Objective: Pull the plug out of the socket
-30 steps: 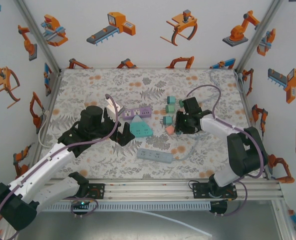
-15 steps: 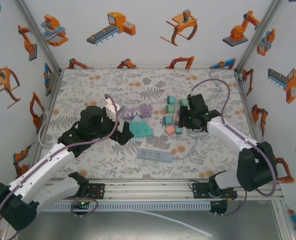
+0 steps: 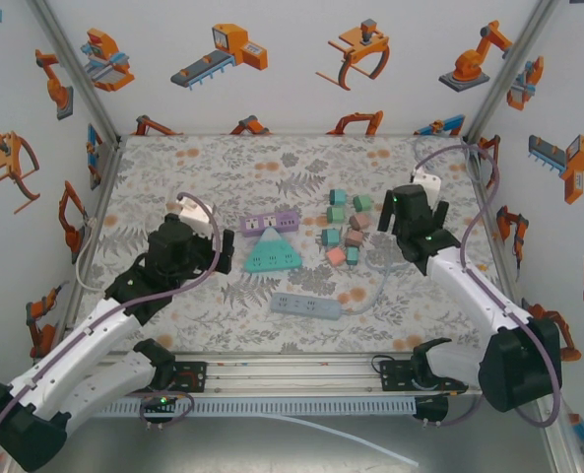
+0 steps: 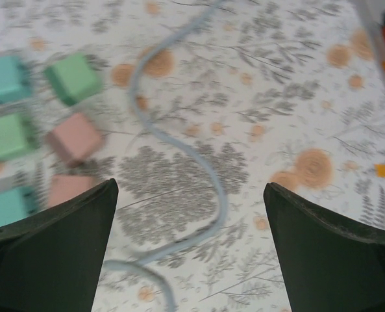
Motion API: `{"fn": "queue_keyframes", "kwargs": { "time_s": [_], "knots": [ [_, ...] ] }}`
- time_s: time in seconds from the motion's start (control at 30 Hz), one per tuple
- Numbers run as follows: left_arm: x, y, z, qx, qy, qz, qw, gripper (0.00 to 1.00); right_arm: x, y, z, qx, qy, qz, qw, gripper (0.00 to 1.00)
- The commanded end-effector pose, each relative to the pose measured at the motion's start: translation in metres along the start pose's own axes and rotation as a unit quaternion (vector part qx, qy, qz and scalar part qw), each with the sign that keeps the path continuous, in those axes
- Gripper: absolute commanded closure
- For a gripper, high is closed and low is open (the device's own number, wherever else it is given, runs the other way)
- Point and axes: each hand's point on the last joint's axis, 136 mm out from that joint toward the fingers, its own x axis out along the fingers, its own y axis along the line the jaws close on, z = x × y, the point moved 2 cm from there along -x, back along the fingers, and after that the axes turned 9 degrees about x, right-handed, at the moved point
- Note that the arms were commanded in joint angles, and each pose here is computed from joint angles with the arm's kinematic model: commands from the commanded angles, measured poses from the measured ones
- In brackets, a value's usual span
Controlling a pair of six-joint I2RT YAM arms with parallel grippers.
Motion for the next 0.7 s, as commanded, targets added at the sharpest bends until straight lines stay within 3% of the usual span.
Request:
{"fn": "queue_keyframes", "kwargs": {
  "time_s": [0.0,0.2,0.33,0.5,0.67],
  "knots": [
    [0.000,0.046,-0.010,-0.015,0.000,0.135,0.991,0.03,0.012,-0.030,0.000,0.019,-0.028,-0.055,0.998,0.16],
    [0.014,0.096,-0.042,-0.052,0.025,0.236,0.970,0.03,0.038,-0.058,-0.020,0.009,-0.016,-0.097,0.995,0.07],
    [0.029,0.126,-0.077,-0.089,0.074,0.290,0.950,0.03,0.050,-0.063,-0.023,-0.012,-0.010,-0.101,0.995,0.05],
    [0.053,0.146,-0.105,-0.135,0.072,0.289,0.945,0.03,0.070,-0.062,-0.034,-0.031,-0.030,-0.081,0.996,0.03],
    [0.079,0.155,-0.121,-0.177,0.043,0.252,0.951,0.03,0.088,-0.039,-0.029,-0.043,-0.067,0.008,0.997,0.03]
  ]
}}
